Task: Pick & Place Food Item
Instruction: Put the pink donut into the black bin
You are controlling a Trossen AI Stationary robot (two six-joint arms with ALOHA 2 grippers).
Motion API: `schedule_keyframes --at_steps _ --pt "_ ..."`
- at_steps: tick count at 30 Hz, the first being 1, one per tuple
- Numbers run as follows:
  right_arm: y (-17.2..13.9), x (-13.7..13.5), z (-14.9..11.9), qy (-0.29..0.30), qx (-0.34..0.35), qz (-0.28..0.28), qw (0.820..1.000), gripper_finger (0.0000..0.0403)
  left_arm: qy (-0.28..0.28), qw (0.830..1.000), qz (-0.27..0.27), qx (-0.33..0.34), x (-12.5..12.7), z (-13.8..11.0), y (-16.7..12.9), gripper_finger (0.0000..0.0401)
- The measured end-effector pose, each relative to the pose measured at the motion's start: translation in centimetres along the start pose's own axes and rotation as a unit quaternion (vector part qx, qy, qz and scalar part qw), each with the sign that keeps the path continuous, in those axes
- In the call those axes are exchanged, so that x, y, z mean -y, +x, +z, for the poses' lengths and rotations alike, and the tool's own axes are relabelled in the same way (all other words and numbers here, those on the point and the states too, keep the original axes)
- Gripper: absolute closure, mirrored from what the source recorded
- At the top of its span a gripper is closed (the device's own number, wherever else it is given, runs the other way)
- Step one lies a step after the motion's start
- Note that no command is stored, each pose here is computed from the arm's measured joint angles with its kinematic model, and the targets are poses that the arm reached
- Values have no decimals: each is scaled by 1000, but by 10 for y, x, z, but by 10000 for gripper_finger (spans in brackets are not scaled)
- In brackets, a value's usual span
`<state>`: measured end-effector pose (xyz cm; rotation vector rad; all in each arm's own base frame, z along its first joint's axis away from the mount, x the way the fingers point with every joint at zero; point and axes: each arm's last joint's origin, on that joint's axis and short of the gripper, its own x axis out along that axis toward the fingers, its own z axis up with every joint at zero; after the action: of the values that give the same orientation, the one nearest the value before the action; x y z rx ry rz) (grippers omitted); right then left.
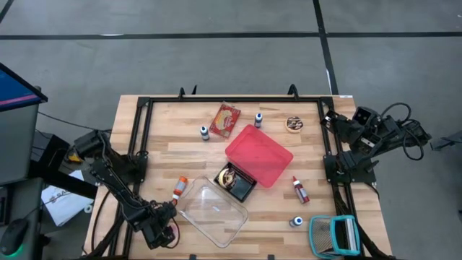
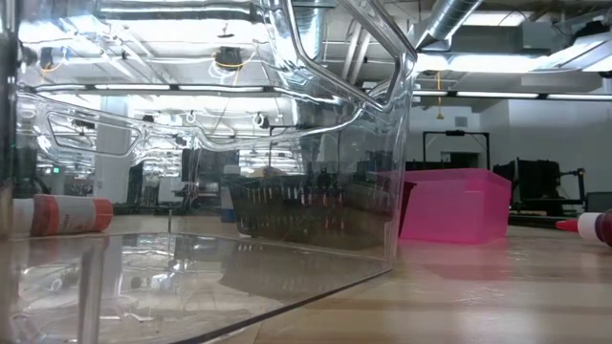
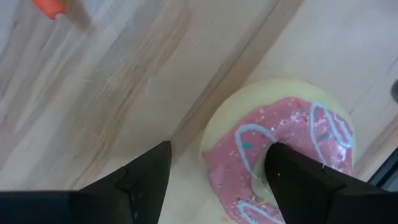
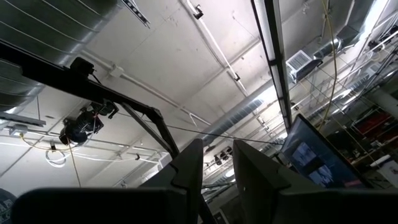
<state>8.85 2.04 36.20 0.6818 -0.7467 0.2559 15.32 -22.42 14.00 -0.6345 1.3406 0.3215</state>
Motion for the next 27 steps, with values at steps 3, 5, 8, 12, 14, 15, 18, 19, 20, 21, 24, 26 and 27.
schedule_keyframes --at_steps 3,5,8,12,14,15,18,19,20,21,24,26,27 --pt "0 0 0 2 0 0 1000 321 1 1000 -1 -3 0 0 -1 158" --pt "0 0 0 5 0 0 1000 321 1 1000 0 -4 -1 0 -2 158" --pt "0 0 0 5 0 -1 1000 321 4 1000 9 -5 -2 -2 -2 164" --pt "0 0 0 4 0 -1 1000 321 2 1000 10 -9 -2 -2 -1 193" --pt "0 0 0 4 -1 -1 1000 321 -4 1000 11 -10 -2 -2 -1 214" --pt "0 0 0 4 -1 -1 1000 321 -12 1000 11 -10 -2 -2 -1 225" --pt "0 0 0 5 0 -1 1000 321 -35 999 7 9 -3 0 -6 252" --pt "0 0 0 6 0 -1 1000 321 -42 999 3 18 -4 1 -9 258" --pt "0 0 0 7 0 -1 1000 321 -50 998 -1 27 -4 2 -12 262" --pt "0 0 0 9 0 -1 1000 321 -56 998 -1 33 -6 3 -16 265" --pt "0 0 0 11 1 -1 1000 321 -66 997 4 41 -11 4 -28 266" --pt "0 0 0 13 1 -1 1000 321 -65 997 3 40 -16 4 -38 262" --pt "0 0 0 14 1 -1 1000 321 -64 997 1 40 -17 4 -43 259"
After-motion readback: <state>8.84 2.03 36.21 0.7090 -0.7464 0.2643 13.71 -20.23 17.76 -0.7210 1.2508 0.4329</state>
